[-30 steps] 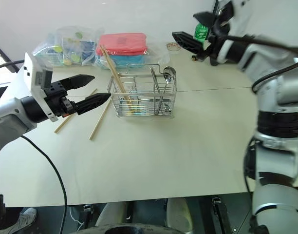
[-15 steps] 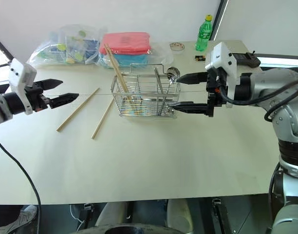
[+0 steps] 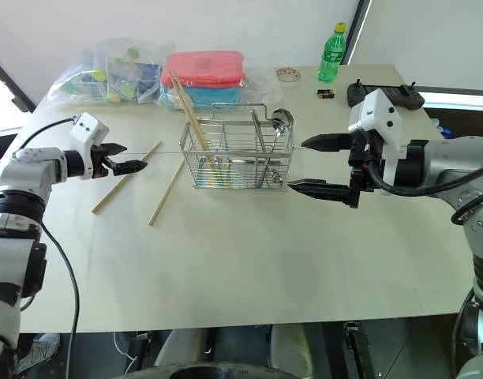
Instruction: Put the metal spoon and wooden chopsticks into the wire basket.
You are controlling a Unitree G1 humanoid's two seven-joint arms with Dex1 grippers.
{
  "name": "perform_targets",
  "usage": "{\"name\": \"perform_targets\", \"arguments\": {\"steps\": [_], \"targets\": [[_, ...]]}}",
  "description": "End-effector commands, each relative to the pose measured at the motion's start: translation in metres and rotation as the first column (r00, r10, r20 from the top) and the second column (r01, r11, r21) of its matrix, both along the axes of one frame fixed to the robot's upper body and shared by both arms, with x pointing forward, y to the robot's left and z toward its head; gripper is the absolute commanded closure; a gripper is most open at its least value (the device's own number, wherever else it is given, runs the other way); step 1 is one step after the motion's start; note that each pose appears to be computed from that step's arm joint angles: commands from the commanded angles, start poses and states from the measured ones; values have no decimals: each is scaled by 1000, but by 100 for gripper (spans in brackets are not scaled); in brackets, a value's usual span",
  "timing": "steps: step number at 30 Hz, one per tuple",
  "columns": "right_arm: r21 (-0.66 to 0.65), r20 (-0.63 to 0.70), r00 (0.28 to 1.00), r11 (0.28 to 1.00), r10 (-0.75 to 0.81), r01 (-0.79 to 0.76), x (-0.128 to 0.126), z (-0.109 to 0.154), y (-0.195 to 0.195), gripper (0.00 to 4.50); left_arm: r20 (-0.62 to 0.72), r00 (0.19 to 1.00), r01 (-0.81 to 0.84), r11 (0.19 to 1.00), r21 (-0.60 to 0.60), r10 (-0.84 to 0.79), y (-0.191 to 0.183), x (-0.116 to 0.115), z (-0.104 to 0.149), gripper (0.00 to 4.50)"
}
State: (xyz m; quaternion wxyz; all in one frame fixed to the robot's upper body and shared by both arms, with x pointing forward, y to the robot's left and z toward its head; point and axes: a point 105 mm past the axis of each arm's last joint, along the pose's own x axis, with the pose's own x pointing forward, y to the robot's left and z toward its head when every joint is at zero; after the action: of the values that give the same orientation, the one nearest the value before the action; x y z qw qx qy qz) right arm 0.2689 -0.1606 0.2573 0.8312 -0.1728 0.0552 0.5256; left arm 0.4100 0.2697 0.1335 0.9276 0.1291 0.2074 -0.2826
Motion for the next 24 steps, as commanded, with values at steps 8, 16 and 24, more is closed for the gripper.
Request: {"name": "perform_targets", "arguments": {"steps": [8,16,24], "targets": [[21,78,996,999,-48,46,-5,20,-3,11,-5,999,-49,996,79,49,0,7,-14,0],[21,75,996,998,-53,52,-6,21,-3,3,-48,998,-47,995,92,52,1,3,-27,238],[21,66,996,998,-54,53,-8,21,-4,3,-45,994,-101,994,47,103,4,4,-27,448]]}}
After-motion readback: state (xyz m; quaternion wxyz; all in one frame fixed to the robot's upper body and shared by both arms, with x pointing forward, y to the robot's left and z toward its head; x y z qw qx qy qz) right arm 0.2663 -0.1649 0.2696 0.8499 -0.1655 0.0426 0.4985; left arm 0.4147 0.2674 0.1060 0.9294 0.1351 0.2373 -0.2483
